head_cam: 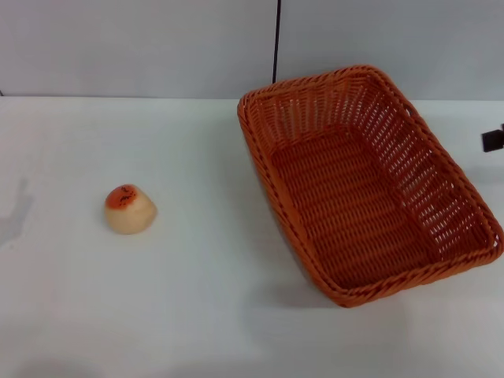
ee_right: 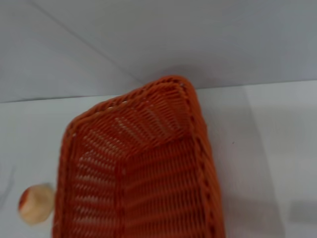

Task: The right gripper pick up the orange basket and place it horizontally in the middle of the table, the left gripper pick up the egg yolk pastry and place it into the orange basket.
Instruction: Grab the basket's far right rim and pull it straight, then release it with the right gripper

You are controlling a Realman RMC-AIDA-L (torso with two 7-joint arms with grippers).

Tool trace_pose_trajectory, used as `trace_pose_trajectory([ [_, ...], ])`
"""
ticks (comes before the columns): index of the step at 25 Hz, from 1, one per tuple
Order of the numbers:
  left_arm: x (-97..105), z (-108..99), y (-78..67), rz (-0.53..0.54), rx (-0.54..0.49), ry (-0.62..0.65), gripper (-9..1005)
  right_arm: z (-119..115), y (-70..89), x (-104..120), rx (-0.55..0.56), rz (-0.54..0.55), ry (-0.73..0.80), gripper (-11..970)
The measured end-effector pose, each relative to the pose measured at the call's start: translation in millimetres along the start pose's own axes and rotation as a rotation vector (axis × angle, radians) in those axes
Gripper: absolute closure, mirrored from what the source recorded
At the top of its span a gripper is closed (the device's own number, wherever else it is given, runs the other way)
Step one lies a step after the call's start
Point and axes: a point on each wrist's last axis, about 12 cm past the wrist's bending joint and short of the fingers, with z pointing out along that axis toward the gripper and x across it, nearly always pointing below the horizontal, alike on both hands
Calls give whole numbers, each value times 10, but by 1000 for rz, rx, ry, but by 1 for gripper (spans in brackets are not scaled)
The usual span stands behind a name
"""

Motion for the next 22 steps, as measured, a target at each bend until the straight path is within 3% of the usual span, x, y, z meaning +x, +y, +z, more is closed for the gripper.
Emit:
trace_pose_trajectory([
  [7, 7, -21, 4, 3, -4, 5, 199, 387, -60, -83, 19, 14, 11, 200],
  [16, 7, -18, 2, 2, -3, 5, 205, 804, 6, -102, 19, -15, 20, 201],
  [22, 27, -21, 7, 1, -11, 21, 208, 957, 59, -103, 26, -28, 28, 234],
])
